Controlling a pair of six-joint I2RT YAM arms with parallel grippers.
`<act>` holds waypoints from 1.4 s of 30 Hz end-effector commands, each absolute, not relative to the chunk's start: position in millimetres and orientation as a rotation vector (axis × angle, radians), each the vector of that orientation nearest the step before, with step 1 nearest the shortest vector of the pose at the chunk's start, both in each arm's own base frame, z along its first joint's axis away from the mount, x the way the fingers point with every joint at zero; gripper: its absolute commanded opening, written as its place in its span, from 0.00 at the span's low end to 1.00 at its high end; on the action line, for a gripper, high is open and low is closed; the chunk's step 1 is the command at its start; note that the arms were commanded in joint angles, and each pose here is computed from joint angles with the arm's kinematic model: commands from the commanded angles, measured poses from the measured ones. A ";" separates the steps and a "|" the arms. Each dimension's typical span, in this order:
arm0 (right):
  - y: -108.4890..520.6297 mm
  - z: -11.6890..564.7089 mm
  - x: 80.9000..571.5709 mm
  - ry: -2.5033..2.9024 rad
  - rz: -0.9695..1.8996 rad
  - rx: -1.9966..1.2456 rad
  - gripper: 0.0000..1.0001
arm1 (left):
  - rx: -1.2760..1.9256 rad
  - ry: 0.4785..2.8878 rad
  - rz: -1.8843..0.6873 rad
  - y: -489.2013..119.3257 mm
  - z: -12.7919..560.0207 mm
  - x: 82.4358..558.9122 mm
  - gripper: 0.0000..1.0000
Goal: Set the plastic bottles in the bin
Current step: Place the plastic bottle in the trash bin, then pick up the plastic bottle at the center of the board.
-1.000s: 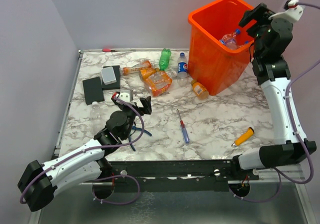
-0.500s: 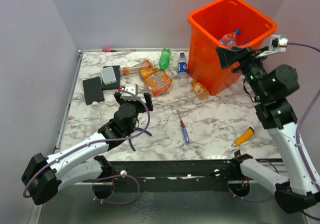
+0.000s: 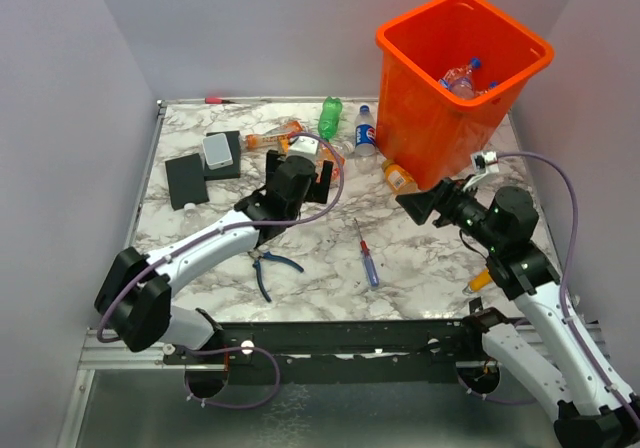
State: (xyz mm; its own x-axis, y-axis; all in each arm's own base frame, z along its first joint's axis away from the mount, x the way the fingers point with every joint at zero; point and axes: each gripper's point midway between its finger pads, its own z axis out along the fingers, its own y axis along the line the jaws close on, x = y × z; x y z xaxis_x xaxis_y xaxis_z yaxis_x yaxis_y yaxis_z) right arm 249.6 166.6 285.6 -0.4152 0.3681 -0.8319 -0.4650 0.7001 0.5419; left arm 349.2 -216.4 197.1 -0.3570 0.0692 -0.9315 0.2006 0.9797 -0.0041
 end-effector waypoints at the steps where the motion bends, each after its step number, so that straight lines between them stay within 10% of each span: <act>1: 148.8 273.0 239.8 1.786 0.849 0.005 0.84 | 0.451 2.004 0.035 -219.5 176.8 354.4 0.99; 16: 134.8 232.7 222.9 1.849 0.803 0.067 0.85 | 0.866 2.027 0.444 -260.2 127.4 438.9 0.93; 42: 140.9 241.5 234.1 1.848 0.810 0.046 0.85 | 0.902 2.130 0.577 -265.3 42.7 450.0 0.60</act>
